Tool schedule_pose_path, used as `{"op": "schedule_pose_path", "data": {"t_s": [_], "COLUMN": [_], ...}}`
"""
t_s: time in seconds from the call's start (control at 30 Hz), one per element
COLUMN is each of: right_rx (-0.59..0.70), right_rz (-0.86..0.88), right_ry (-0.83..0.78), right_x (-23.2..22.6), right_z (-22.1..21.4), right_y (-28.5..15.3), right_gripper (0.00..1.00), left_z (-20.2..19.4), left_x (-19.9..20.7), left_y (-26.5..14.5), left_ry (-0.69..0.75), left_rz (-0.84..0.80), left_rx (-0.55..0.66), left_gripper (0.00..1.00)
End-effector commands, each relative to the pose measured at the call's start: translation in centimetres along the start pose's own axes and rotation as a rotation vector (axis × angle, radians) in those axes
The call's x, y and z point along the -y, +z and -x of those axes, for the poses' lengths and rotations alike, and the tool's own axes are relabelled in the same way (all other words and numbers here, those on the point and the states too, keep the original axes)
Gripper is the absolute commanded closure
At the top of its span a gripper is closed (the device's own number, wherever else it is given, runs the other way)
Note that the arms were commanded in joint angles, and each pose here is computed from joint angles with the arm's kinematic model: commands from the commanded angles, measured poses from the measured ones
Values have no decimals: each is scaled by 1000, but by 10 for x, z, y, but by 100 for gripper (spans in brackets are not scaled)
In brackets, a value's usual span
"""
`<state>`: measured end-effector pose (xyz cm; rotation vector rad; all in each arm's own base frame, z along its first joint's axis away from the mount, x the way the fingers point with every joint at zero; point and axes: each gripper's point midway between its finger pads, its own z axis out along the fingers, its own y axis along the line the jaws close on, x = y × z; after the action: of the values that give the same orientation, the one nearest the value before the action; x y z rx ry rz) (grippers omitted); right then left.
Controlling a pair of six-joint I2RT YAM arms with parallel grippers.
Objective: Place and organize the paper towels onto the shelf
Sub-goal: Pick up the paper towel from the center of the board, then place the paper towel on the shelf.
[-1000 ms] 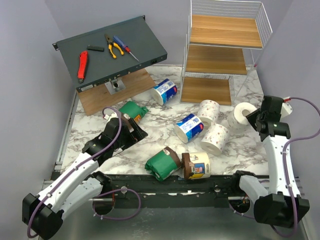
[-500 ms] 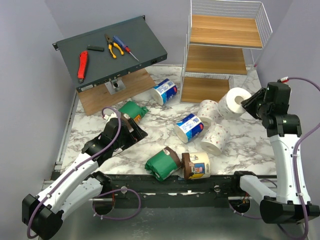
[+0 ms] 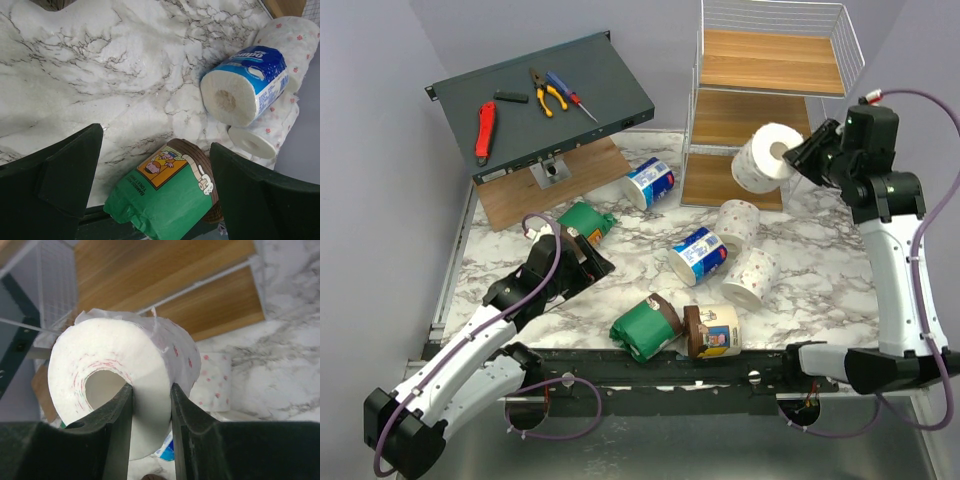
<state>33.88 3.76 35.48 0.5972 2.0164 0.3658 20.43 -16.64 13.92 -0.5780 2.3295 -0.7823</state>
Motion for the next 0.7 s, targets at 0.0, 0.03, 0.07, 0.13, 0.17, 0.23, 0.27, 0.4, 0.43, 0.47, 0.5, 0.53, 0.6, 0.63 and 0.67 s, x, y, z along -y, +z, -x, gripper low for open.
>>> {"op": "schedule_pose_path", "data": {"t_s": [0.0, 0.03, 0.07, 0.13, 0.17, 0.23, 0.27, 0.4, 0.43, 0.47, 0.5, 0.53, 0.6, 0.63, 0.67], "right_rx": [73, 74, 81, 93, 91, 116, 135, 190, 206, 215, 229, 239, 257, 265, 275], "right_rz": [150, 171, 190, 227, 238, 253, 261, 272, 274, 274, 283, 296, 326, 337, 346], "right_ry": [-35, -46, -54, -63, -66, -65, -65, -61, -56, -47, -37, -25, 2, 13, 25], "right_x": [-63, -75, -86, -105, -110, -120, -123, -133, -136, -138, -141, -145, -152, -155, -157], "right_z": [34, 37, 44, 55, 59, 72, 79, 98, 103, 106, 110, 113, 117, 119, 122], "right_y": [-20, -24, -27, -36, -37, -41, -45, -46, -46, -43, -44, -42, -39, -38, -36], "right_gripper": [69, 69, 69, 69, 69, 69, 69, 69, 69, 69, 69, 69, 69, 69, 69], "left_z": [12, 13, 14, 14, 14, 14, 14, 14, 14, 15, 15, 15, 15, 15, 15], "left_x": [12, 13, 13, 14, 15, 15, 15, 15, 15, 15, 15, 16, 15, 14, 14], "left_y": [-6, -6, -5, -5, -4, -3, -2, -1, -1, -2, -2, -2, -3, -3, -3], "left_ry": [9, 11, 11, 11, 11, 10, 10, 11, 13, 15, 16, 18, 23, 23, 25], "left_rz": [-1, -1, 0, -1, -1, -1, 1, 4, 5, 7, 9, 10, 14, 16, 18], "left_rx": [34, 35, 35, 36, 35, 34, 33, 32, 30, 31, 30, 31, 30, 30, 30], "left_gripper": [7, 7, 7, 7, 7, 7, 7, 7, 7, 7, 7, 7, 7, 7, 7]}}
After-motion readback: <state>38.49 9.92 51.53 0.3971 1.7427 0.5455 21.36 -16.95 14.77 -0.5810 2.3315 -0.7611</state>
